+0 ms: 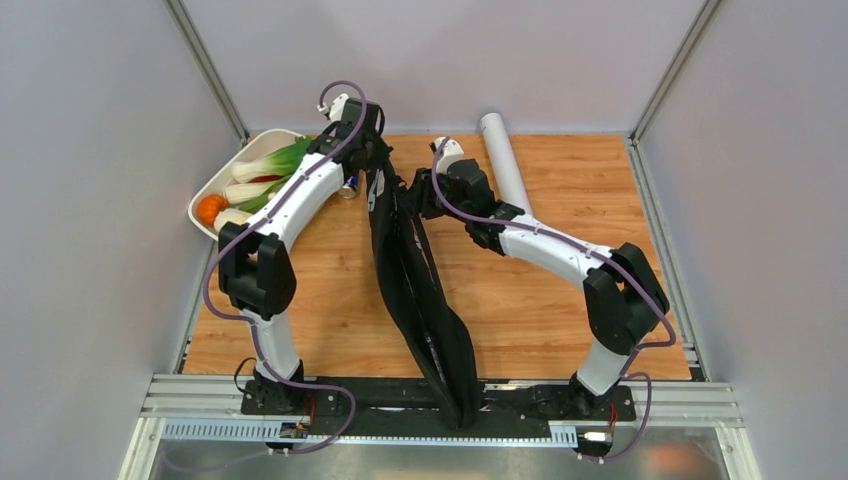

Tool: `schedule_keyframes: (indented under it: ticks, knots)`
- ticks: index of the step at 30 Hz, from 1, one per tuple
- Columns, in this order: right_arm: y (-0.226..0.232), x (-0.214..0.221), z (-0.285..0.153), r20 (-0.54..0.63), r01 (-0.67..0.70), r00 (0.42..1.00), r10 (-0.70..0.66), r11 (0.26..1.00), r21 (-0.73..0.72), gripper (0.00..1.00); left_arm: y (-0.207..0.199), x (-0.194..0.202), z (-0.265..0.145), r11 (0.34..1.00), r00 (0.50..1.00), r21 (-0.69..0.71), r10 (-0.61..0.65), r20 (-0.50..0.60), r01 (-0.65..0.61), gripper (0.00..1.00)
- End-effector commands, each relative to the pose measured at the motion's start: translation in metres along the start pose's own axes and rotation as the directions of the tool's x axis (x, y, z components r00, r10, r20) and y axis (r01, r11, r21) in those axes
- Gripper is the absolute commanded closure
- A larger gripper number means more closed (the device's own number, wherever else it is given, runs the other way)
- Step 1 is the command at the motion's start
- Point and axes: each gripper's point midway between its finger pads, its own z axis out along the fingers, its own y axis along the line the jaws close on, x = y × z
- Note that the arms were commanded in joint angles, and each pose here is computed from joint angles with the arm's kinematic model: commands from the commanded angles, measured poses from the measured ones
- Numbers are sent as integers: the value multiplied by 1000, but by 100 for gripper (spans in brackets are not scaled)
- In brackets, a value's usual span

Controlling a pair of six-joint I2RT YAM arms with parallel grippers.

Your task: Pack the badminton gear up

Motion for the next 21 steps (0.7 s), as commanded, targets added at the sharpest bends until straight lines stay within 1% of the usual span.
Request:
schedule_keyframes:
  ticks: [1, 3, 5, 7, 9, 11, 16, 21]
  knots:
    - [16, -32, 7, 67, -37, 997, 43, 995, -90, 63, 1, 11, -13, 1000, 998, 11, -18, -58, 18, 100]
    - [18, -32, 8, 65, -44, 997, 51, 993, -109, 67, 1, 10, -14, 1000, 998, 14, -22, -55, 23, 100]
    - [21, -34, 8, 64, -50, 996, 58, 991, -120, 69, 1, 11, -14, 1000, 998, 13, -24, -56, 25, 100]
    - [22, -34, 6, 65, -60, 996, 68, 991, -123, 67, 2, 12, -13, 1000, 998, 10, -25, -58, 26, 100]
    - [25, -38, 2, 75, -66, 994, 76, 990, -128, 63, 4, 13, -12, 1000, 998, 8, -26, -59, 26, 100]
    - [27, -46, -4, 98, -68, 992, 81, 990, -125, 60, 5, 15, -12, 1000, 998, 7, -25, -60, 25, 100]
    - [32, -57, -12, 127, -61, 989, 78, 990, -131, 60, 5, 17, -9, 1000, 998, 11, -25, -66, 26, 100]
    - [31, -49, -7, 100, -81, 990, 95, 987, -136, 63, 2, 19, -9, 999, 996, 23, -37, -76, 39, 100]
